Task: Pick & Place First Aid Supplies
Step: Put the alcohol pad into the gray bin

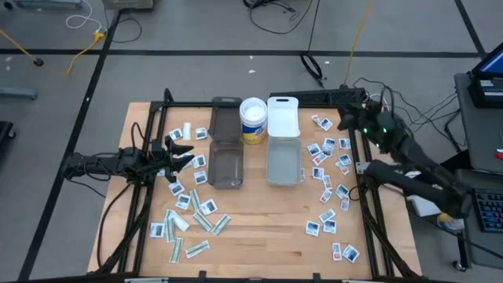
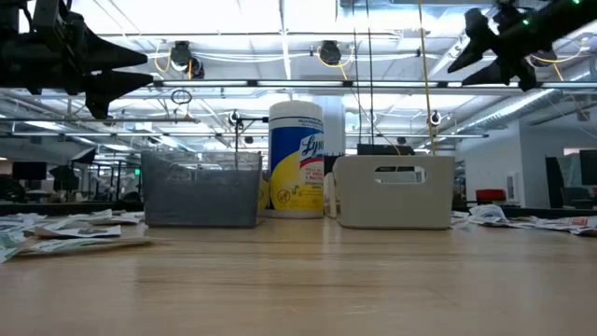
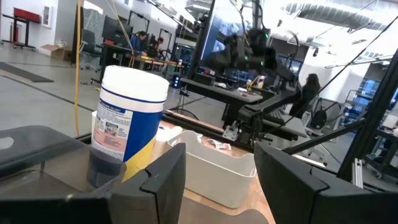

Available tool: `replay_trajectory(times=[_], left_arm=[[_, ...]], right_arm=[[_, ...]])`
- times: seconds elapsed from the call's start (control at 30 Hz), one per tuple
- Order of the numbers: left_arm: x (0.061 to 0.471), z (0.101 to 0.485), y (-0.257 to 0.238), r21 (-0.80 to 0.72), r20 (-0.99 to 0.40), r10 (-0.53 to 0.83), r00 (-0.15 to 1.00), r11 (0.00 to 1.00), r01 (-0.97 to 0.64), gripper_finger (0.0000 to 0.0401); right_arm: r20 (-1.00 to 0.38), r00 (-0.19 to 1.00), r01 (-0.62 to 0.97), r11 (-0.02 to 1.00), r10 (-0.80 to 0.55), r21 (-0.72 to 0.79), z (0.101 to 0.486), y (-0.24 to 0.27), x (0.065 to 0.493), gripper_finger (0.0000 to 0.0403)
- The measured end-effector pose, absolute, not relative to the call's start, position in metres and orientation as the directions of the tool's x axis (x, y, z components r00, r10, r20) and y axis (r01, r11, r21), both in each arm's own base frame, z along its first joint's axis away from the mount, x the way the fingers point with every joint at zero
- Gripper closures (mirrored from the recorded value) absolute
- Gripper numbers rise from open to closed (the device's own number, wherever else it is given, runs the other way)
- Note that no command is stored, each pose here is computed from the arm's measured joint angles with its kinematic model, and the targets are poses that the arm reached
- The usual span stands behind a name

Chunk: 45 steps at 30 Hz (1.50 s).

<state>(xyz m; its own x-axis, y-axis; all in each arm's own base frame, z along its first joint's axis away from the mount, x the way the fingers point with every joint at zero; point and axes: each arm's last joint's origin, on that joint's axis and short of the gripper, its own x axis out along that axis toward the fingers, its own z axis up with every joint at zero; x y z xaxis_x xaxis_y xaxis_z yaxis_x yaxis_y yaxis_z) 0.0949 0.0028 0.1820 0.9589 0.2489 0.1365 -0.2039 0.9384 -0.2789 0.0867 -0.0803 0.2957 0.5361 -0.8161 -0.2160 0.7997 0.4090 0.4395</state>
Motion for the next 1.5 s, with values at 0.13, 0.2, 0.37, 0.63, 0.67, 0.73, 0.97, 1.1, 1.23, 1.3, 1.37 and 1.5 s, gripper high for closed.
replay_trajectory(times=[0.13,0.2,0.37,0.63,0.67,0.73,0.97,1.1,1.23,1.3,1.37,1.5], left_arm=[[0.095,0.182,0.003,-0.279,0.136,0.249,0.959,0.939,-0.204,0.0205],[0.095,0.182,0.003,-0.279,0.136,0.249,0.959,0.938,-0.204,0.0205],[0.095,0.182,0.003,-0.279,0.136,0.249,0.959,0.938,-0.204,0.0205],[0.095,0.182,0.003,-0.279,0.136,0.249,0.959,0.939,-0.204,0.0205],[0.095,0.182,0.003,-0.279,0.136,0.249,0.959,0.939,-0.204,0.0205],[0.095,0.182,0.003,-0.279,0.136,0.249,0.959,0.938,-0.204,0.0205],[0.095,0.182,0.003,-0.279,0.136,0.249,0.959,0.939,-0.204,0.0205],[0.095,0.182,0.003,-0.279,0.137,0.249,0.959,0.939,-0.204,0.0205],[0.095,0.182,0.003,-0.279,0.136,0.249,0.959,0.939,-0.204,0.0205],[0.095,0.182,0.003,-0.278,0.136,0.249,0.959,0.939,-0.204,0.0205],[0.095,0.182,0.003,-0.279,0.136,0.249,0.959,0.938,-0.204,0.0205],[0.095,0.182,0.003,-0.279,0.136,0.249,0.959,0.939,-0.204,0.0205]], right_arm=[[-0.357,0.524,0.801,0.304,-0.774,0.516,0.318,-0.09,0.1,0.0202],[-0.387,0.536,0.784,0.272,-0.75,0.557,0.332,-0.093,0.105,0.0202],[-0.513,0.545,0.786,0.191,-0.664,0.588,0.357,-0.092,0.112,0.0202],[-0.776,0.418,0.883,0.011,-0.472,0.47,0.388,-0.082,0.107,0.0202],[-0.801,0.405,0.893,0.003,-0.442,0.45,0.391,-0.081,0.106,0.0202],[-0.843,0.379,0.911,-0.002,-0.382,0.411,0.395,-0.079,0.106,0.0202],[-0.955,0.259,0.965,0.007,-0.145,0.261,0.382,-0.079,0.116,0.0202],[-0.968,0.239,0.97,0.052,-0.076,0.236,0.371,-0.087,0.13,0.0202],[-0.977,0.212,0.973,0.095,-0.016,0.21,0.363,-0.094,0.142,0.0202],[-0.981,0.195,0.976,0.103,-0.003,0.194,0.36,-0.097,0.147,0.0202],[-0.984,0.175,0.978,0.11,0.006,0.175,0.357,-0.101,0.15,0.0202],[-0.989,0.148,0.986,0.076,-0.019,0.146,0.354,-0.113,0.147,0.0202]])
